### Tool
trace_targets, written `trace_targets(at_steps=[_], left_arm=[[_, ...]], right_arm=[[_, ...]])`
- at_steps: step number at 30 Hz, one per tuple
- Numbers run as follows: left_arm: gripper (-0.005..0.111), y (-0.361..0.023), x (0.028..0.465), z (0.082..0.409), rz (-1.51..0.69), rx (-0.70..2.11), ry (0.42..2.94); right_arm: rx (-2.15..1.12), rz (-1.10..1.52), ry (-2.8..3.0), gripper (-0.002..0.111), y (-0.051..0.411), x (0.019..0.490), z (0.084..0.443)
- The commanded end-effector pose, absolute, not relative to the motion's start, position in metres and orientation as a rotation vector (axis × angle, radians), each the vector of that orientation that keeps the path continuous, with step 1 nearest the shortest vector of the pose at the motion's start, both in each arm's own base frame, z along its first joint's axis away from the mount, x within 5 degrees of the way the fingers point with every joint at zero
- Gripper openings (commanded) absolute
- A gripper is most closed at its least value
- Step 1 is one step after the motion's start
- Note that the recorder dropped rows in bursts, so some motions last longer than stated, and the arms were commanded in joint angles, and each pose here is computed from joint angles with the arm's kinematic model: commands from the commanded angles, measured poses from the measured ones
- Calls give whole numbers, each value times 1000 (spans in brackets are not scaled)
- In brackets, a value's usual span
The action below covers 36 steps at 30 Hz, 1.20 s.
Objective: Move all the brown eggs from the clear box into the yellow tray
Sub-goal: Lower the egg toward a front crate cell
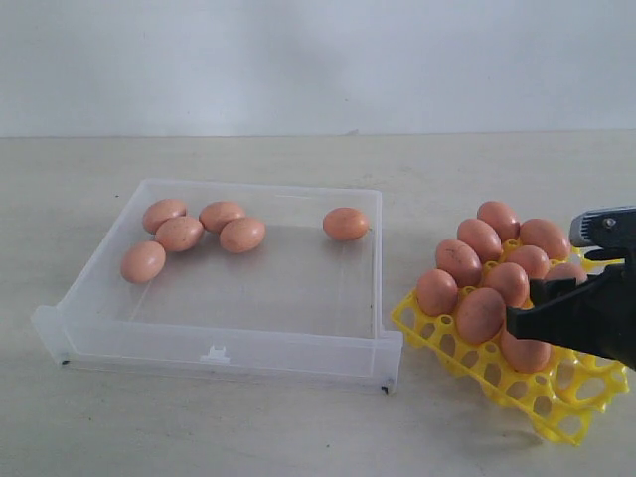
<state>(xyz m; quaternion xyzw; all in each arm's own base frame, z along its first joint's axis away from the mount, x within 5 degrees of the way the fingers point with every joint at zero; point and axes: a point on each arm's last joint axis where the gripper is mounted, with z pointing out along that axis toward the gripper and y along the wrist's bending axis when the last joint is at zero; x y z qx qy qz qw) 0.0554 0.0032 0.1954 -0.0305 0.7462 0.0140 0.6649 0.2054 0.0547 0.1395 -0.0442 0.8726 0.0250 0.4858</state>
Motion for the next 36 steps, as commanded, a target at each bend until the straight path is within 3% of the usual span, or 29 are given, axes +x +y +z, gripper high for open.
trace_targets(at_steps=[1,36], left_arm=[[-4,3,56,195,36,-66,1685],[-4,3,56,195,36,-66,1685]], right_arm=[[-103,55,2122,5,54,205,139],[-102,21,2117,5,52,205,139]])
